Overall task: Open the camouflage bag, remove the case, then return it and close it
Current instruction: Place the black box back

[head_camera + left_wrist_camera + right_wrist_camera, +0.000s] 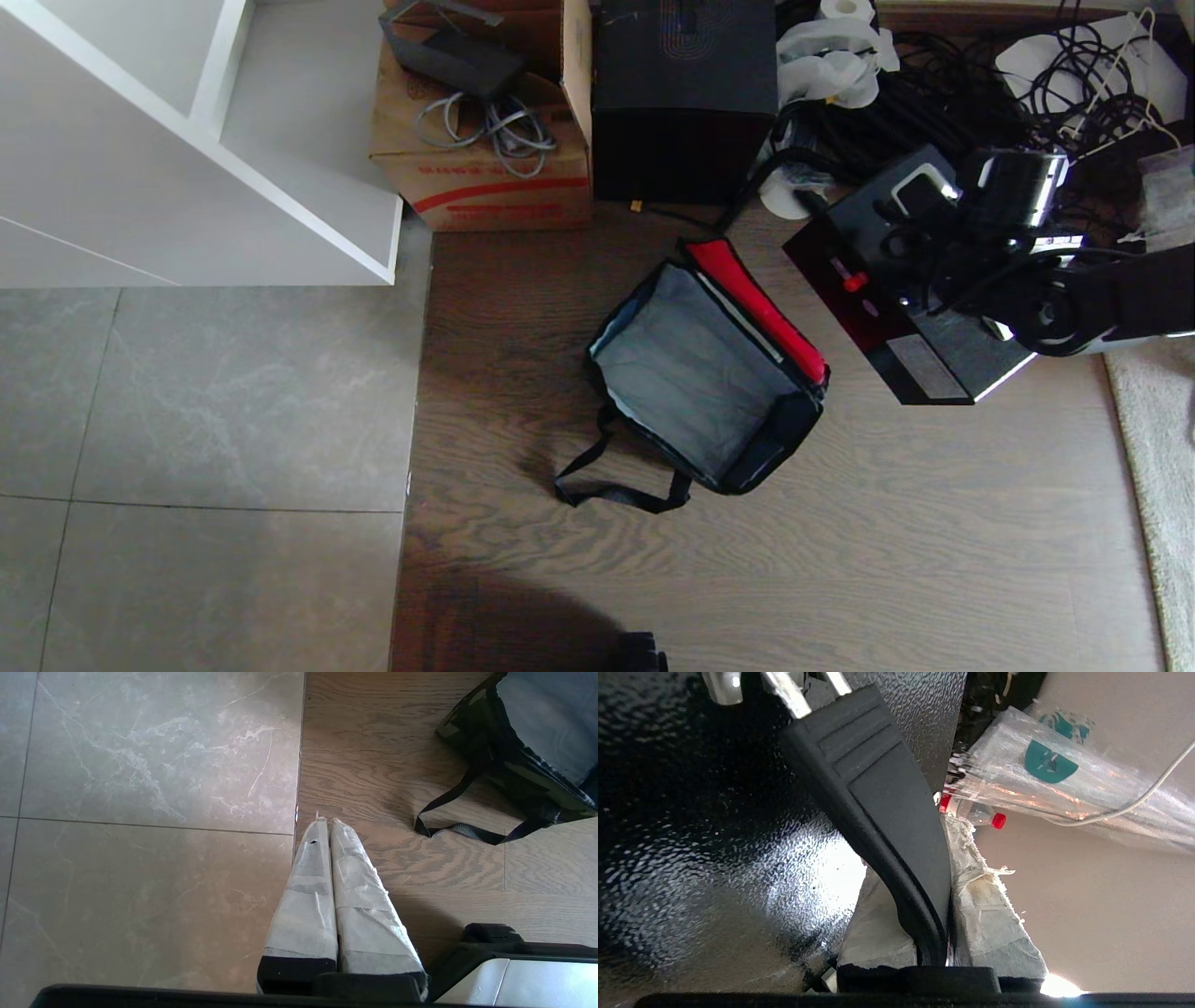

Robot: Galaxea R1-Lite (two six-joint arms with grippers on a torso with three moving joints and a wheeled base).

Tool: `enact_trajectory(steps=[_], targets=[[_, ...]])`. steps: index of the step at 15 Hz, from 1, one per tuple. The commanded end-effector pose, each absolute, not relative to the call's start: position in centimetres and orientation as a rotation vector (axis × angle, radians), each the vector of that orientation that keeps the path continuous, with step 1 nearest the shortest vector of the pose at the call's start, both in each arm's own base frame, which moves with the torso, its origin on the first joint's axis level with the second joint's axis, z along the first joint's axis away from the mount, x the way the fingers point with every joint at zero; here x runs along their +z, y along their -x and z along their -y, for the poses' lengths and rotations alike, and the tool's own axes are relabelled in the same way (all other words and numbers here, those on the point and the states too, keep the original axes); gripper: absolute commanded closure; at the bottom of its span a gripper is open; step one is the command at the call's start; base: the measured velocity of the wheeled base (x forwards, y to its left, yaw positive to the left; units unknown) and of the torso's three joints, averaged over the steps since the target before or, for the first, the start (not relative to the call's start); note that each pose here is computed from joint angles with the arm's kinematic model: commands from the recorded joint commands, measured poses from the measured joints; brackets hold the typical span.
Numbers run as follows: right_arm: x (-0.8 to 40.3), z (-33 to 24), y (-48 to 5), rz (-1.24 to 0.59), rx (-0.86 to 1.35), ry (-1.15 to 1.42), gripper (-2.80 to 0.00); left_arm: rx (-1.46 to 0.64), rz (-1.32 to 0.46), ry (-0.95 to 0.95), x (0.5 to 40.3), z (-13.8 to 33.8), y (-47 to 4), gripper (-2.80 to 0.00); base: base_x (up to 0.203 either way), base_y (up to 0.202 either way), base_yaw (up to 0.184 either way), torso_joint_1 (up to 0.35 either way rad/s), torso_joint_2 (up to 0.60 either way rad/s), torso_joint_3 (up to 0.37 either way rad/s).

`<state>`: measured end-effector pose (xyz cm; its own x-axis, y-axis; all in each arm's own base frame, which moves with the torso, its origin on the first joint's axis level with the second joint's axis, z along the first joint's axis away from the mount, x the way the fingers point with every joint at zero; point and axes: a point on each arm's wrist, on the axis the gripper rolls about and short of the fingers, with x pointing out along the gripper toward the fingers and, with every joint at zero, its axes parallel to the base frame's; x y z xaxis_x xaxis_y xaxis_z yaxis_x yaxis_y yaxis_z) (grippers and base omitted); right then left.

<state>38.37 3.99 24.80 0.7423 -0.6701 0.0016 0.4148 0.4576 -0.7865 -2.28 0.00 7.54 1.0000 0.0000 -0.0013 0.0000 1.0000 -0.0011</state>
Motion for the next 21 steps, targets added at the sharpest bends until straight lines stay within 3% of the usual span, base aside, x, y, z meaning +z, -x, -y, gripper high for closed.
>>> enact_trajectory(steps=[1, 21], targets=[[27.0, -5.4, -35.7, -0.278, -0.661, 0.85, 0.0, 0.0, -0.002, 0.002, 7.5, 0.0, 2.3, 0.0, 0.0, 0.0, 0.0, 0.0, 0.0, 0.0], [24.9, -17.3, -28.7, -0.264, -0.443, 0.928, 0.0, 0.0, -0.002, 0.002, 7.5, 0.0, 2.3, 0.0, 0.0, 0.0, 0.0, 0.0, 0.0, 0.0]])
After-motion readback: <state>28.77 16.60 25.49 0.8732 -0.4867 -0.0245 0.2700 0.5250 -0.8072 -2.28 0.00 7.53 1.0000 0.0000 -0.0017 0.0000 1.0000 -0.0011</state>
